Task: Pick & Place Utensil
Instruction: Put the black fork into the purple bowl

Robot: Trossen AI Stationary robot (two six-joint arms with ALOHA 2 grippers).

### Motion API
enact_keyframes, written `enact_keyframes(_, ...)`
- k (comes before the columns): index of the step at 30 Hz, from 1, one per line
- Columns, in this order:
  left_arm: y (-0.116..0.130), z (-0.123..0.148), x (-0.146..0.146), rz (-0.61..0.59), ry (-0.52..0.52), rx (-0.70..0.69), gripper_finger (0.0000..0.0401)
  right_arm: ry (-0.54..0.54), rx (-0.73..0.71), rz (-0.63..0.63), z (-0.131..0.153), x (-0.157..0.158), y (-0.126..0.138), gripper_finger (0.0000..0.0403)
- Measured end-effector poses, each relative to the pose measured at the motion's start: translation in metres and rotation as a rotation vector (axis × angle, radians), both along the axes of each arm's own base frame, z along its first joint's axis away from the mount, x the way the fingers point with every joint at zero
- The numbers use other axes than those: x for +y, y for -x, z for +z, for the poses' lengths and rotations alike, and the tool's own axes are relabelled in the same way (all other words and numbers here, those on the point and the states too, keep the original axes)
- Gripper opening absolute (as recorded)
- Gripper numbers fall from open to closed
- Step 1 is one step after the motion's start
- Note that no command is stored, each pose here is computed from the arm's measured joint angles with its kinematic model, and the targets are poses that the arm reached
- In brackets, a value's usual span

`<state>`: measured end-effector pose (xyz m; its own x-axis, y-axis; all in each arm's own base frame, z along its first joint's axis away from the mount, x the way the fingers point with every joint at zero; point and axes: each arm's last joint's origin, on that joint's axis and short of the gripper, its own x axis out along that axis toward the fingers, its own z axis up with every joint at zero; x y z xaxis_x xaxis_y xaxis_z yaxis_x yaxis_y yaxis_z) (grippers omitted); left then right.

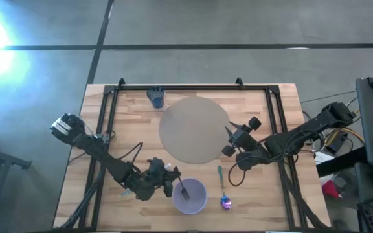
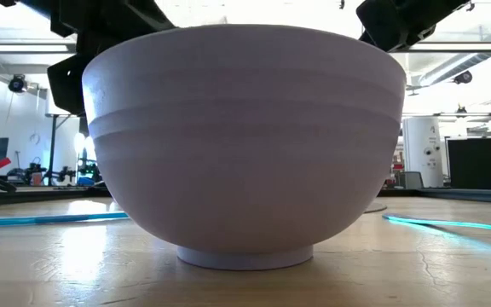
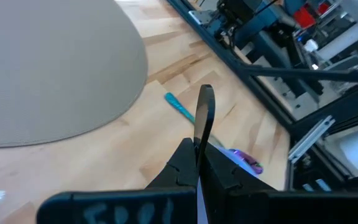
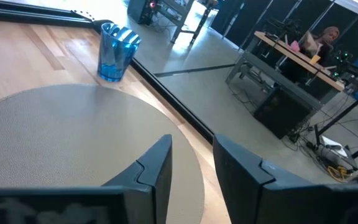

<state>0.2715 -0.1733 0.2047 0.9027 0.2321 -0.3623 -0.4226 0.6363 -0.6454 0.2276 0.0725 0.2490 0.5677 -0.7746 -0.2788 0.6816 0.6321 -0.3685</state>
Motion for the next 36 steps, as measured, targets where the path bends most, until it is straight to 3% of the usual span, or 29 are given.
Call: enact_keyframes(36,-0.0001,-0.0042,-0.0002,0.002,0.014,0.019,0.0004,-0.001,0.000,0.001,0.0000,0.0001,0.0000,0.0107)
